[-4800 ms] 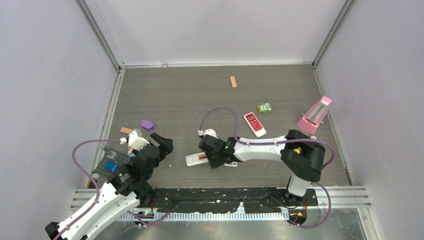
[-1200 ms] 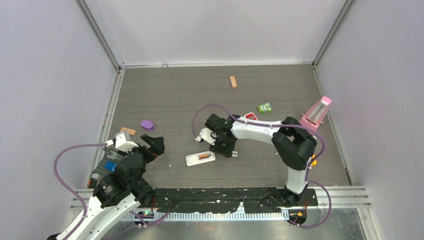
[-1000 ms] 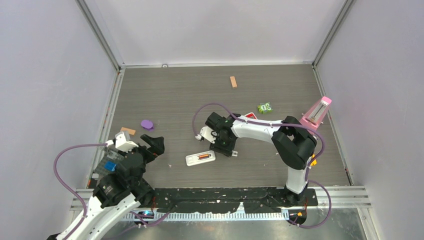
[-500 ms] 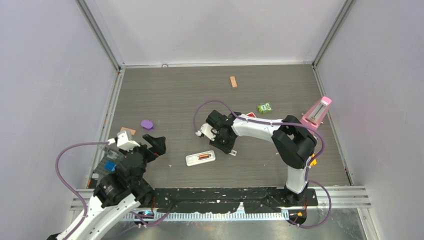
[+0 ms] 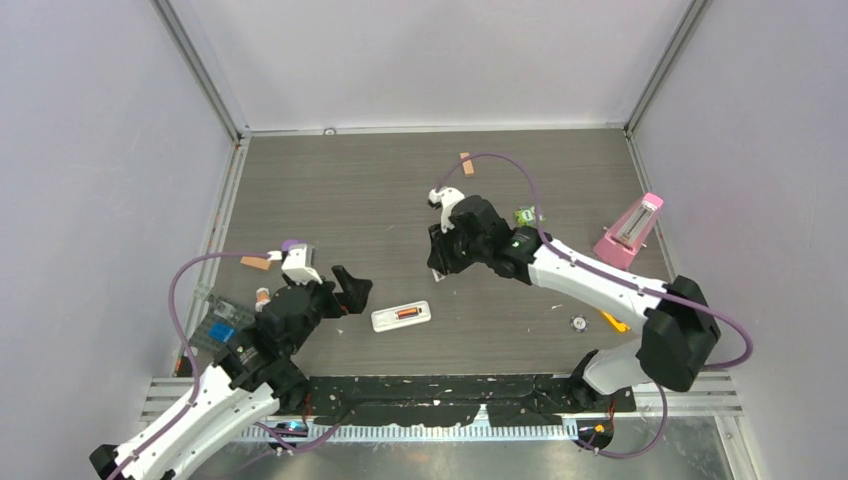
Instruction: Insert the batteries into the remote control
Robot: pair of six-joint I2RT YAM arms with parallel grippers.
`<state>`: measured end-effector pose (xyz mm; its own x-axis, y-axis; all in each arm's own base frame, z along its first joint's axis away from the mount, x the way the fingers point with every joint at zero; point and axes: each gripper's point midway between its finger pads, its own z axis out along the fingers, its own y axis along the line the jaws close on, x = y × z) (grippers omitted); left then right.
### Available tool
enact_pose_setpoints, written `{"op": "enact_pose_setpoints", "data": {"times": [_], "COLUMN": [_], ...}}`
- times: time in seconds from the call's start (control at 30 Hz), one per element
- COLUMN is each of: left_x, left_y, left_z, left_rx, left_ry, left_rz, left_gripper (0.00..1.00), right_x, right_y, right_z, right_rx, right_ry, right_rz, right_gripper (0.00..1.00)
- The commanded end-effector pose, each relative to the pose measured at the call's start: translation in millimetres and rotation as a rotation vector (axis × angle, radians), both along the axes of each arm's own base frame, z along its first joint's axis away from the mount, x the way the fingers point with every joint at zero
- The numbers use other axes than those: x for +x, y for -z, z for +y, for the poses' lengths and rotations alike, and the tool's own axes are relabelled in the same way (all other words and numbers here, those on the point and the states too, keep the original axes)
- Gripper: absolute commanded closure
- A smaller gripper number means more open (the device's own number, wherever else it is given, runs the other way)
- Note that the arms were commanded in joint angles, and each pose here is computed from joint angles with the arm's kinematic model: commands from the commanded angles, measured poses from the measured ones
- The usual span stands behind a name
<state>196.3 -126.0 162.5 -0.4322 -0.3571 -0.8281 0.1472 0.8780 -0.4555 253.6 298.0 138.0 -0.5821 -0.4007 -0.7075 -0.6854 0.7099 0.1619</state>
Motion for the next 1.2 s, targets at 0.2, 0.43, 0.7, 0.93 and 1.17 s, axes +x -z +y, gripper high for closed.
{"op": "enact_pose_setpoints", "data": {"times": [0.2, 0.43, 0.7, 0.93, 1.17], "left_x": [-4.2, -15.5, -17.7, -13.8, -4.1], "left_y": [-50.0, -52.6, -55.0, -50.0, -51.7], "left_z": [-87.0, -114.0, -134.0, -157.5, -162.8], "left_rx": [-0.275, -0.301, -0.263, -0.244, -0.262], "left_ry": [0.359, 0.506, 0.562, 0.596, 0.533], "left_rz": [-0.154, -0.215, -0.264, -0.21, -0.208], "left_gripper": [0.01, 0.03, 0.15, 0.28, 0.43], "right_x": [-8.7, -21.8, -34.0, -38.9, -43.8], "right_y": [-64.7, -52.0, -50.2, -50.7, -41.8], "right_z": [22.0, 4.3, -1.1, 3.4, 5.6], "right_rx": [0.81, 1.017, 1.099, 1.114, 1.093], "right_ry": [0.611, 0.79, 0.897, 0.899, 0.917], "right_rz": [0.411, 0.584, 0.704, 0.761, 0.8], "right_gripper": [0.84, 0.85, 0.86, 0.84, 0.84]}}
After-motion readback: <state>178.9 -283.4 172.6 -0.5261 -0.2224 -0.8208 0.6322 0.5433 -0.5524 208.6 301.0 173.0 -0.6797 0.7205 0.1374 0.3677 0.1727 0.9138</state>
